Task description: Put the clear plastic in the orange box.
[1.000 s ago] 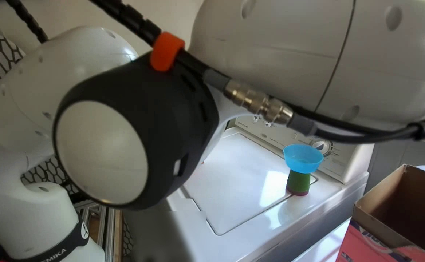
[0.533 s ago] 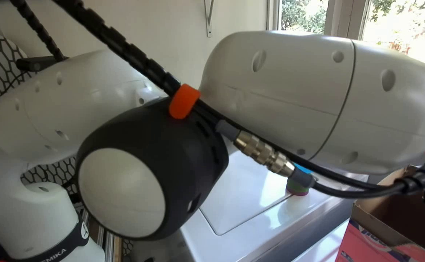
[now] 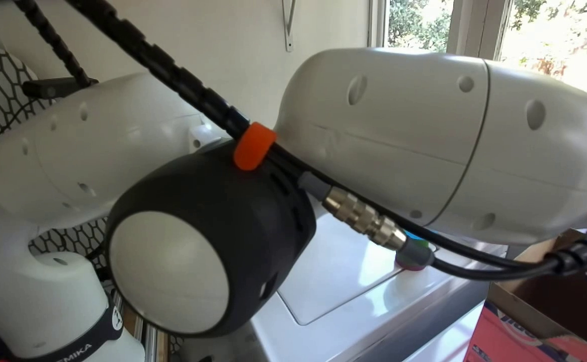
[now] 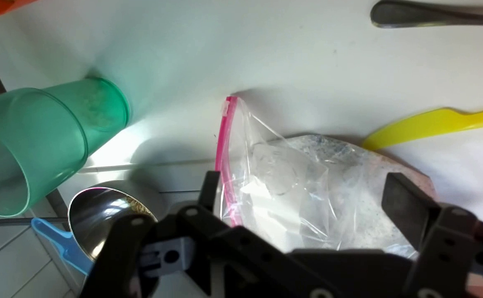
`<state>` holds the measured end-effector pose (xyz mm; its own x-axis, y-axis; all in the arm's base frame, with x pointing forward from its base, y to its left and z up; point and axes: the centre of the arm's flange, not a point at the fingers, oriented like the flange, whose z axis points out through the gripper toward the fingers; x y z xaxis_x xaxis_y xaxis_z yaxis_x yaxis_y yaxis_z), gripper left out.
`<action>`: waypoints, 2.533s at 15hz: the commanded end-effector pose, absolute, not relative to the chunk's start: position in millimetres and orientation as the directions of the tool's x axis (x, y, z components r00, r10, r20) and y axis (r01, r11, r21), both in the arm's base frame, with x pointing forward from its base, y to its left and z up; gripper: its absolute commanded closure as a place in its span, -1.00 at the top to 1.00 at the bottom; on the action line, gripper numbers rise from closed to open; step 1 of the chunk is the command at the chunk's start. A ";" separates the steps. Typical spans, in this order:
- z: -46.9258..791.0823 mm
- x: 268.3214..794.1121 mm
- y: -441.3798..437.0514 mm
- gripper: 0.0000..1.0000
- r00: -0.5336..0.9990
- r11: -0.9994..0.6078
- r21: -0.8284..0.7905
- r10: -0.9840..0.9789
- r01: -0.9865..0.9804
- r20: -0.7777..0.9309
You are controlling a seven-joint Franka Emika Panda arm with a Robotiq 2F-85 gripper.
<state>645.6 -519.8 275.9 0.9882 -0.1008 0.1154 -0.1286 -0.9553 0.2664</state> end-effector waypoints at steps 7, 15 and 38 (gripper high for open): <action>205.0 696.9 -529.6 1.00 0.992 -0.958 0.256 -0.121 -0.127 0.039; 215.1 652.8 -501.2 1.00 0.985 -0.956 0.237 -0.161 -0.171 0.061; 177.0 708.2 -521.3 0.96 0.934 -0.910 0.349 -0.098 -0.224 0.345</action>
